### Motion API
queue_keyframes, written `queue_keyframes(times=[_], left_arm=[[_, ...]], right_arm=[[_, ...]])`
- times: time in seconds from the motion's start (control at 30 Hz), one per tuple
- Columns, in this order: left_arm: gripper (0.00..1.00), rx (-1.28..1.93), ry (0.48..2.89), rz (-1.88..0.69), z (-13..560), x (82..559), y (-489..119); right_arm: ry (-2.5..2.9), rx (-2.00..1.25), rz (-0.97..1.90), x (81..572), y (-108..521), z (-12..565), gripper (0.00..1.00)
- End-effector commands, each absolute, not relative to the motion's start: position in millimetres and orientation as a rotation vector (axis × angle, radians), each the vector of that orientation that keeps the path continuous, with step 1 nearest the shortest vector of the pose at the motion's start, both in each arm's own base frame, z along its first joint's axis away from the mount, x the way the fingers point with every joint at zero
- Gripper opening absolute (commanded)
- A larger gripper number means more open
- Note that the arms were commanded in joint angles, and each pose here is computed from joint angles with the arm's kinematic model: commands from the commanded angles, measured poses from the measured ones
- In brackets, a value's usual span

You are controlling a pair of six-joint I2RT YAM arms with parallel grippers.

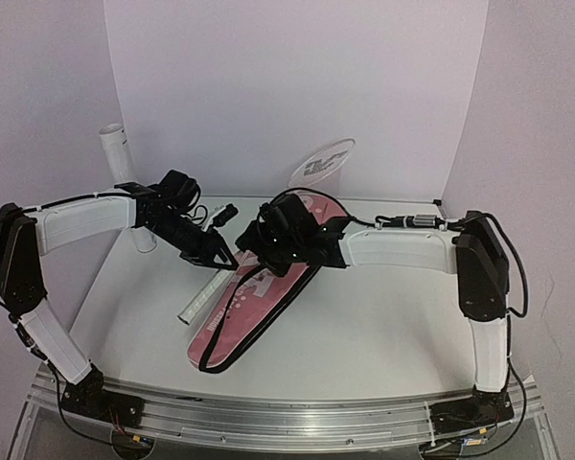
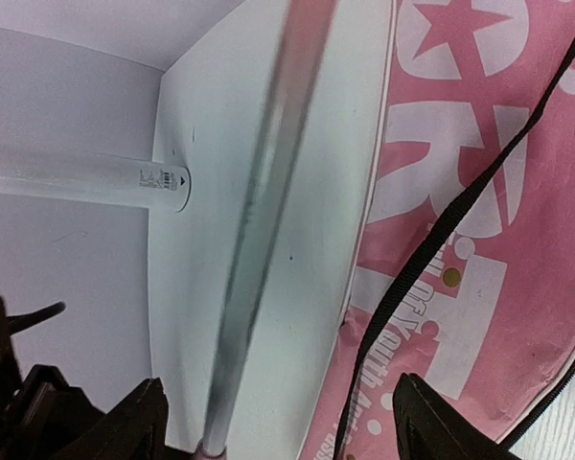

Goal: Pack up the badminton gear

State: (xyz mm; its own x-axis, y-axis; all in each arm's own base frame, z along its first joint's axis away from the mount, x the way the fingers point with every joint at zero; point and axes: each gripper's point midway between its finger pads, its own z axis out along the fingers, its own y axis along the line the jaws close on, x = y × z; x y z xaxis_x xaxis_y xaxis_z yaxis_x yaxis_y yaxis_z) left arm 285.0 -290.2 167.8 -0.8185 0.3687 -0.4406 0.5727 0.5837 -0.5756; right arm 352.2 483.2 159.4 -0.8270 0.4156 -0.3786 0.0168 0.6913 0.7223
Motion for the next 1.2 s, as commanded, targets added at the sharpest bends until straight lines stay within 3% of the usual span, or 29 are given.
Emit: queue_keyframes(times=[0.0,0.33,0.4,0.47,0.53,0.6,0.63,0.7,0.77,0.93,1.17], left_arm=[[0.00,0.817,2.407,-1.064,197.1,298.0,-301.1],[0.00,0.837,2.377,-1.033,200.6,309.5,-309.2],[0.00,0.843,2.367,-1.034,202.2,310.5,-310.1],[0.00,0.856,2.361,-1.041,202.7,309.2,-311.0],[0.00,0.890,2.357,-1.068,202.1,303.0,-312.0],[0.01,0.941,2.348,-1.123,201.3,291.2,-312.6],[0.16,0.966,2.343,-1.154,200.5,283.2,-311.4],[0.55,1.012,2.322,-1.200,199.8,268.1,-307.4],[0.75,1.046,2.274,-1.249,206.8,252.6,-301.6],[0.81,1.139,2.092,-1.263,221.6,225.9,-291.4],[0.83,1.153,1.962,-1.274,231.6,216.4,-293.7]], right_arm=[[2.213,0.480,1.172,369.4,497.7,192.2,0.70],[2.231,0.501,1.270,369.9,526.4,176.5,0.52],[2.227,0.496,1.268,370.2,525.7,176.1,0.38],[2.215,0.472,1.251,371.4,523.3,179.1,0.09],[2.193,0.418,1.234,371.6,520.0,187.3,0.00],[2.158,0.313,1.220,370.3,518.1,197.5,0.00],[2.122,0.267,1.237,370.3,516.7,208.4,0.00],[2.075,0.159,1.266,366.9,512.8,220.6,0.00],[2.018,0.035,1.298,362.1,509.9,237.0,0.00],[1.876,-0.269,1.382,336.2,512.0,285.4,0.00],[1.770,-0.354,1.455,320.6,517.5,317.4,0.00]])
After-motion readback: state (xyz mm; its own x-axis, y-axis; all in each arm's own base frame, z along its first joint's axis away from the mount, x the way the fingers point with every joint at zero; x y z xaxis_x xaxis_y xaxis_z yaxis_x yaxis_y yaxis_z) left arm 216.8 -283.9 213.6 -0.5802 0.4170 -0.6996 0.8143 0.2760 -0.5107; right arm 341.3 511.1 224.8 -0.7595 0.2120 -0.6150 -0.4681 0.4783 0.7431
